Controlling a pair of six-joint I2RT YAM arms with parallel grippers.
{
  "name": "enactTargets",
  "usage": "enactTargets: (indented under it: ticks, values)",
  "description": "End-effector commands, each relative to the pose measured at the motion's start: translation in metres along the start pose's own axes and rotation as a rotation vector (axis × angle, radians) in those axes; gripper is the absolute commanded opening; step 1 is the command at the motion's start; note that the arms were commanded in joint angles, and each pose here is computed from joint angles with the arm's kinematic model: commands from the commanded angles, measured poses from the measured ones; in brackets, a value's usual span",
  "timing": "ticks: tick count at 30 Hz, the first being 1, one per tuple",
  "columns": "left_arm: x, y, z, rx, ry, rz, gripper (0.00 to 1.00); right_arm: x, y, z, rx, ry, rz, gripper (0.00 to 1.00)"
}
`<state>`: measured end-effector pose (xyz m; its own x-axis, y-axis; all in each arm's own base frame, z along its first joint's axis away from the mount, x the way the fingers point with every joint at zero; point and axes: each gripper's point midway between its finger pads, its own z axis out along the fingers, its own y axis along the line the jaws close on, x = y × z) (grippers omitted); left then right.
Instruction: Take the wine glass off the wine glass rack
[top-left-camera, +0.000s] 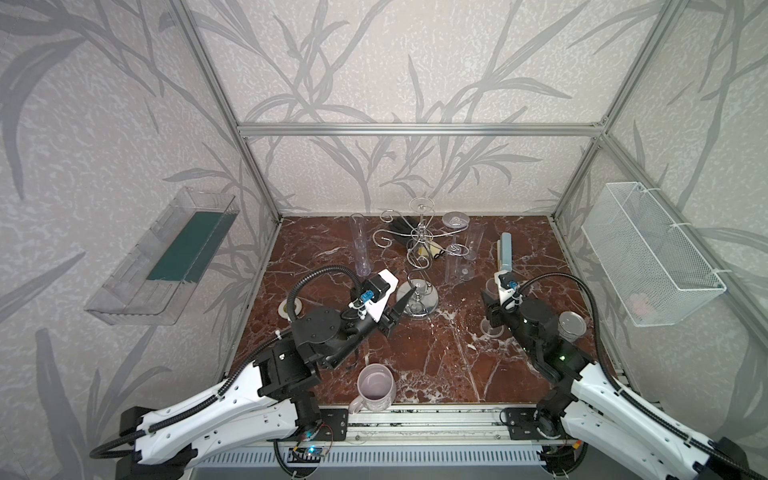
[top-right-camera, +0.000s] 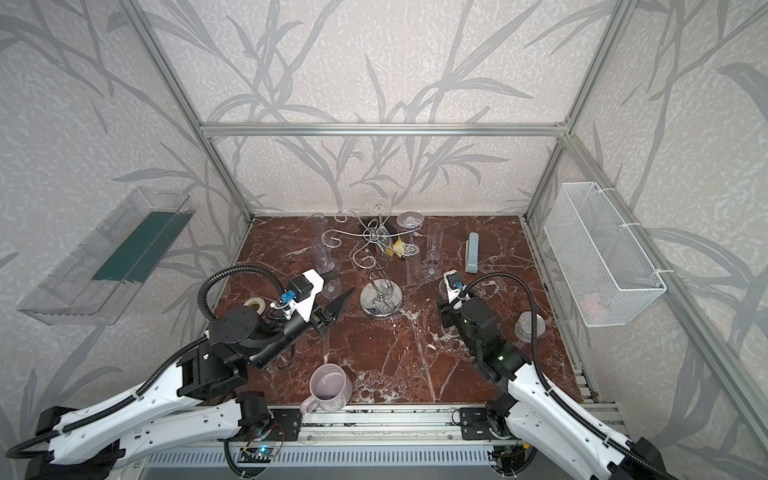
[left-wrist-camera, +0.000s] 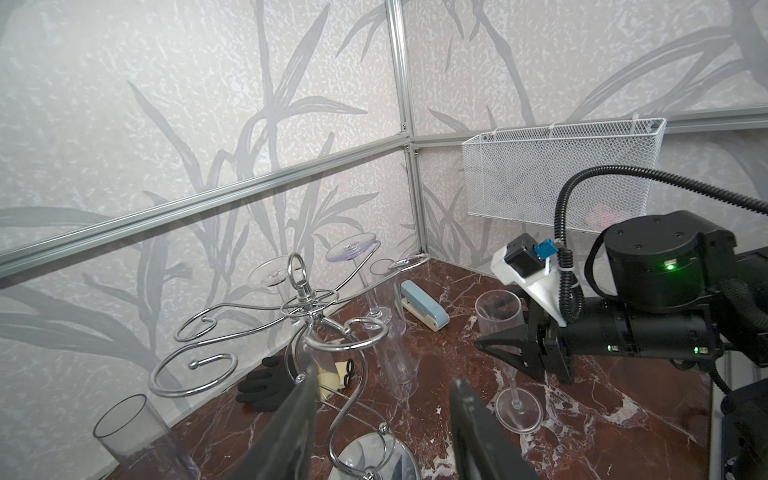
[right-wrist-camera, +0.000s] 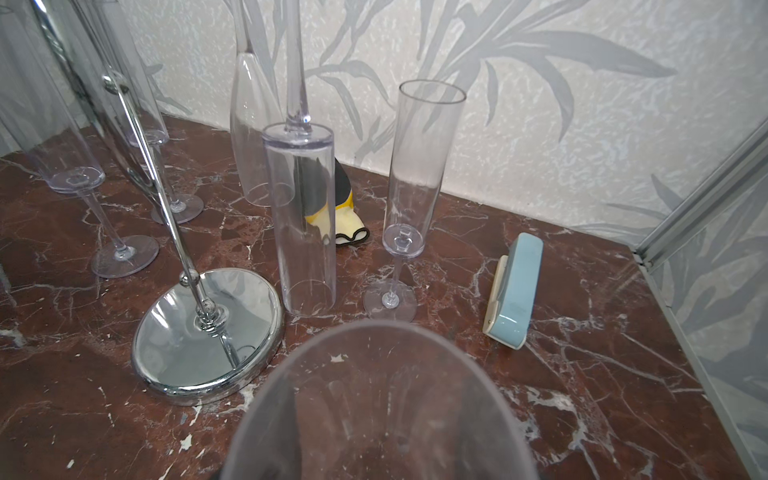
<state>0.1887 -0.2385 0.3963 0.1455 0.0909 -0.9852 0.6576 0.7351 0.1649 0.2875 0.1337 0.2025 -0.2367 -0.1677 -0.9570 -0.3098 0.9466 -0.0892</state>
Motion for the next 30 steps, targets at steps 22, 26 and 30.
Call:
enactTargets:
  ticks: [22, 26, 30]
  values:
    - [0.000, 0.005, 0.007, -0.043, 0.012, 0.038, 0.53, -0.031, -0.005, 0.084, -0.074, -0.160, 0.130, 0.39]
    - [-0.001, 0.005, 0.008, -0.041, 0.011, 0.037, 0.53, -0.030, -0.005, 0.090, -0.075, -0.174, 0.128, 0.39]
    - [-0.001, 0.005, 0.008, -0.040, 0.014, 0.035, 0.53, -0.024, -0.010, 0.092, -0.038, -0.161, 0.108, 0.39]
